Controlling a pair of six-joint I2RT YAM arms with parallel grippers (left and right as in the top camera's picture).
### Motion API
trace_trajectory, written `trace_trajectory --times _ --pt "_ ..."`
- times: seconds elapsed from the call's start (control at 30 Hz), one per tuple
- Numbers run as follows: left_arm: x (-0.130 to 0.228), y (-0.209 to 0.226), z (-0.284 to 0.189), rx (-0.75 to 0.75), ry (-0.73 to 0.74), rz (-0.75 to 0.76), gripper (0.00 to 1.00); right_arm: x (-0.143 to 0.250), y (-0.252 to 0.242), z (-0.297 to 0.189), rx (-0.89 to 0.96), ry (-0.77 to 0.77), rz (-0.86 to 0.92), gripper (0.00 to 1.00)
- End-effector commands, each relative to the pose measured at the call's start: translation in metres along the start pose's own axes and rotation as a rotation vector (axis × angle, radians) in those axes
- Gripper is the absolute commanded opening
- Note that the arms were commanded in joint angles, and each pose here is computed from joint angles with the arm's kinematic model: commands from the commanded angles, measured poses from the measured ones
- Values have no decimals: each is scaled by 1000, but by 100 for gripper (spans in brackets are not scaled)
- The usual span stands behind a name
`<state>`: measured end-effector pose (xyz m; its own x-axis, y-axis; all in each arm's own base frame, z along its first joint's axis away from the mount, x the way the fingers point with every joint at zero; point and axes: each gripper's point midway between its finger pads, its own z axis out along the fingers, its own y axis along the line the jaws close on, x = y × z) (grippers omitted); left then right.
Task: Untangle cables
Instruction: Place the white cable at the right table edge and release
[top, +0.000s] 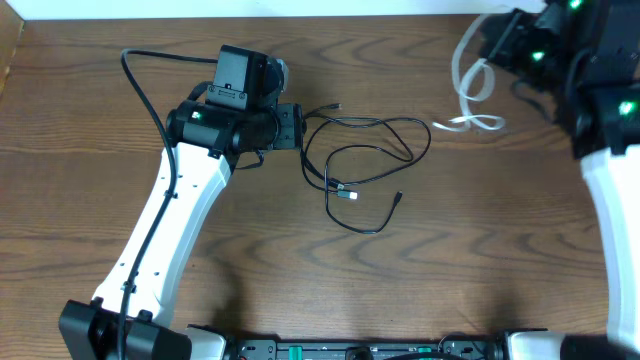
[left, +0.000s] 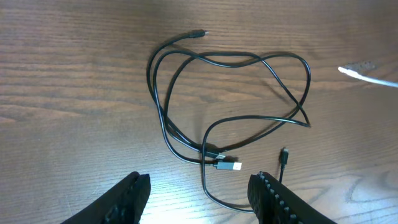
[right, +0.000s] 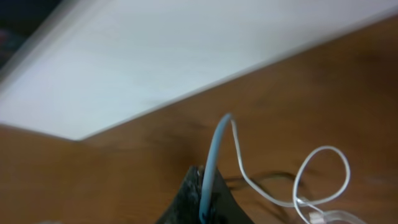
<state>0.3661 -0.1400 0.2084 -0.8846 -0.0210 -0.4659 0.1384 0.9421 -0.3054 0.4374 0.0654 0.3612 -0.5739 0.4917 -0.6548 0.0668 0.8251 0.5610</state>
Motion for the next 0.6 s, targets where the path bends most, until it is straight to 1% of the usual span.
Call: trace_trajectory --times 0.0,0.1,0.2,0.3,0.47,0.57 --pt "-4 2 0 -8 -6 14 56 -43 -30 -9 63 -53 -46 1" --pt "-4 2 0 -8 -6 14 56 -82 -54 -20 140 -87 -56 1" --pt "-4 2 0 -8 -6 14 56 -122 -84 -33 252 -155 -44 1" --pt "-3 2 0 -8 -6 14 56 -152 -111 -35 319 -208 -35 1" --pt "-3 2 0 -8 -5 14 56 -171 -165 -10 380 -224 10 1" --pt "-3 2 0 -8 -5 14 56 -179 -213 12 476 -243 34 2"
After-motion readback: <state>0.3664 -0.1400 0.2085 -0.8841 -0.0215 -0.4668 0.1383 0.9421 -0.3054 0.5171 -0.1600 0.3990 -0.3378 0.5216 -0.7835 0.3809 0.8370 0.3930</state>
